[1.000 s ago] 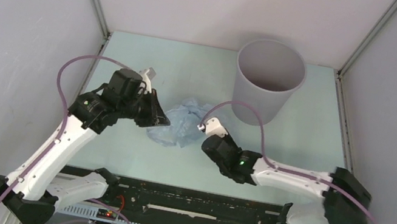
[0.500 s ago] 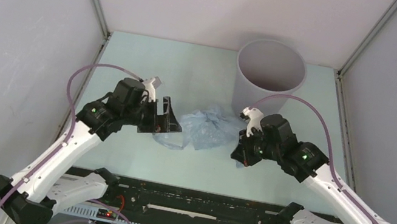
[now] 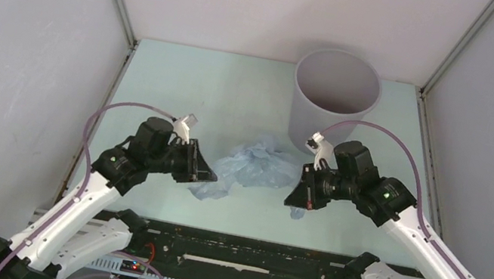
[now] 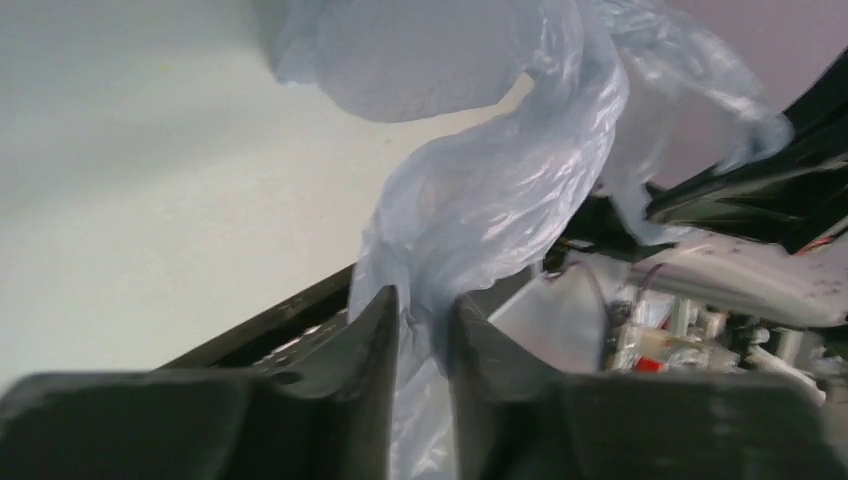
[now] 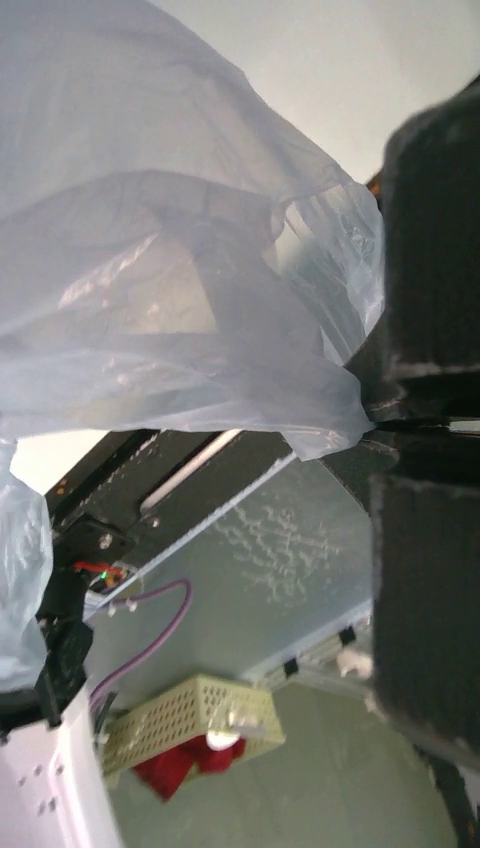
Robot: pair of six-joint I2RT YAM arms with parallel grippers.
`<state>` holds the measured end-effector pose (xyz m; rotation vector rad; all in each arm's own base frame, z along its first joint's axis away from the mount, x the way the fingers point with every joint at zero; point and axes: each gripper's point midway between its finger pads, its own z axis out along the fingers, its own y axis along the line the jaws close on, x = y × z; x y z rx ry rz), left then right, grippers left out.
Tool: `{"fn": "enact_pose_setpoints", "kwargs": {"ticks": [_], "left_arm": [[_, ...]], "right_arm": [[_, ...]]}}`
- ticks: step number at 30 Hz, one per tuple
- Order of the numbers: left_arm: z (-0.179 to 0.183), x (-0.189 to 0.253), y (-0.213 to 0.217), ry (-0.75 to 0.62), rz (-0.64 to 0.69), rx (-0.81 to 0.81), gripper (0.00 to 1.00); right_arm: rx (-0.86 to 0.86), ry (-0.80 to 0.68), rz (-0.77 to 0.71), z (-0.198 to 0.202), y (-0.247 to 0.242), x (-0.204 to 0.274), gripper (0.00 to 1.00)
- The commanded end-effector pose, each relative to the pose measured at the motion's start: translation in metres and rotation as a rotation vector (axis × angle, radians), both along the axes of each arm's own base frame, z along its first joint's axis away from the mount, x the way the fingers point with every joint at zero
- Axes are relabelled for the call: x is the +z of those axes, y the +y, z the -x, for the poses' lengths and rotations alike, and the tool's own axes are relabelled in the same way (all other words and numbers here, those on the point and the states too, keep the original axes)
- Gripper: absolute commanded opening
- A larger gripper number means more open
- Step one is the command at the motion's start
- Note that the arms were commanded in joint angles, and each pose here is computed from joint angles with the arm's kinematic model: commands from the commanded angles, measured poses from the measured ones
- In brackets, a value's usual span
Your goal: Put the trash bags into the trash bin
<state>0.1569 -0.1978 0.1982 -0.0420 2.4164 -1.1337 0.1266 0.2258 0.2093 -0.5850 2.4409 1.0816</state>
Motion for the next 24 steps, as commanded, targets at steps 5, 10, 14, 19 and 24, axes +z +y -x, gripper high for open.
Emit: {"fn": "enact_pose_setpoints", "kwargs": {"ticks": [5,10,14,19,24], "left_arm": [[-0.032,0.013,0.058,0.074,-0.267,0.345,0.0],[-0.061,0.069,0.071,-0.105,-0.283,0.418,0.0],[-0.049,0.088,0.106,-0.232,-0.335,0.522,0.0],[-0.026,0.029,0.12,-0.064,-0.429,0.536,0.0],[-0.058,0.025,0.123,0.128,-0.402,0.608,0.0]], "right_arm": [[-0.07,0.136,-0.278,-0.021,0.048,0.056,0.0],[-0.035,0.114,-0.336,-0.046,0.074,0.073,0.0],[-0.021,0.147,-0.386,-0.048,0.085,0.084,0.0],[-0.097,0.258,-0.373,-0.058,0.101,0.071,0.0],[-0.22,0.299,-0.476,-0.112,0.126,0.105,0.0]]}}
